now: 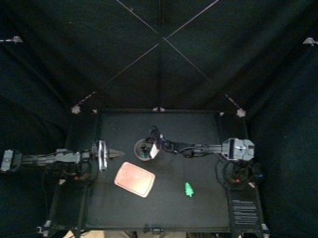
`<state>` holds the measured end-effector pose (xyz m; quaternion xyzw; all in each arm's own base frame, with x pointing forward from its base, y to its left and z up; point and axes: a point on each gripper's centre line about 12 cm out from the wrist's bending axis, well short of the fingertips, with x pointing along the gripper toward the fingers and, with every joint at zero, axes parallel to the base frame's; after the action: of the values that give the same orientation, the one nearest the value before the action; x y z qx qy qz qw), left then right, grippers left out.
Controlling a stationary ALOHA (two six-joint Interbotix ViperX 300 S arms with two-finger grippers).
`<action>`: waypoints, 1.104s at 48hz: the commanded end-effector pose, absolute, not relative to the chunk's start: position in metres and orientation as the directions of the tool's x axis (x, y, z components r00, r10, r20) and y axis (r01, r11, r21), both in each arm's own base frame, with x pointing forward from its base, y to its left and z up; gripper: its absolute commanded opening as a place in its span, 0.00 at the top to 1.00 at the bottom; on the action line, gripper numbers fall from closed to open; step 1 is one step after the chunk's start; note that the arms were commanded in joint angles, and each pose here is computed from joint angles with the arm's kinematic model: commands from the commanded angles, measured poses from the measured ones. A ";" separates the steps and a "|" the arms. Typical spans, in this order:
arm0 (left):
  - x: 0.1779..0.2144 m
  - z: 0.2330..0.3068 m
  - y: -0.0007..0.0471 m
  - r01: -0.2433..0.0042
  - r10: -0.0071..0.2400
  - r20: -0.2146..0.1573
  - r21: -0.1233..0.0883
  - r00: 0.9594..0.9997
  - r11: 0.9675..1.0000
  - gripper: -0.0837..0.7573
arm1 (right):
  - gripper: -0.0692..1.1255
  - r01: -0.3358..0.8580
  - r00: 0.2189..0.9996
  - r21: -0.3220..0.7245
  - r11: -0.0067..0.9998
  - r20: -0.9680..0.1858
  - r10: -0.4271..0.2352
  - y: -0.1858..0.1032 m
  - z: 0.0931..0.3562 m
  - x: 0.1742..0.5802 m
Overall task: Pick the green pepper then place it in the grey bowl
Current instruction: Drop green pepper in the grey bowl and return to neutral
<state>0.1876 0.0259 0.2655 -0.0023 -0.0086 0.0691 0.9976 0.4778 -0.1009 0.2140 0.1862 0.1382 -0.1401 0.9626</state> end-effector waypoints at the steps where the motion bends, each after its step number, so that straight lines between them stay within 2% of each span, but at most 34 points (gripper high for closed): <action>1: 0.1890 0.2711 0.0266 -0.140 0.141 0.032 -0.004 0.990 0.990 0.87 | 0.20 0.249 0.960 0.294 0.923 -0.202 -0.195 -0.086 0.254 0.466; 12: 0.1887 0.2693 0.0266 -0.141 0.141 0.028 -0.003 0.990 0.990 0.87 | 0.20 0.141 0.989 0.240 0.961 -0.071 -0.128 -0.053 0.265 0.429; 21: 0.1876 0.2668 0.0305 -0.162 0.162 0.021 -0.003 0.987 0.987 0.88 | 0.20 0.072 0.997 0.202 0.977 0.015 -0.076 -0.034 0.263 0.396; 28: 0.1870 0.2649 0.0322 -0.171 0.171 0.017 -0.003 0.985 0.985 0.88 | 0.20 0.041 0.999 0.168 0.985 0.017 -0.045 -0.027 0.259 0.379; 37: 0.1866 0.2630 0.0324 -0.172 0.172 0.012 -0.003 0.985 0.985 0.88 | 0.20 0.002 1.000 0.109 0.994 0.009 -0.003 -0.022 0.258 0.361; 45: 0.1863 0.2624 0.0330 -0.175 0.175 0.011 -0.003 0.984 0.984 0.87 | 0.20 -0.006 1.000 0.105 0.994 0.016 0.004 -0.020 0.261 0.348; 53: 0.1846 0.2568 0.0359 -0.192 0.192 -0.003 -0.003 0.981 0.981 0.87 | 0.20 -0.004 1.000 0.105 0.994 0.016 0.002 -0.019 0.260 0.336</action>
<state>0.1839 0.0335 0.2531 -0.0034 0.0066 0.0905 0.9959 0.3417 -0.0187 0.2461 0.0535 0.0144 0.0016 0.9985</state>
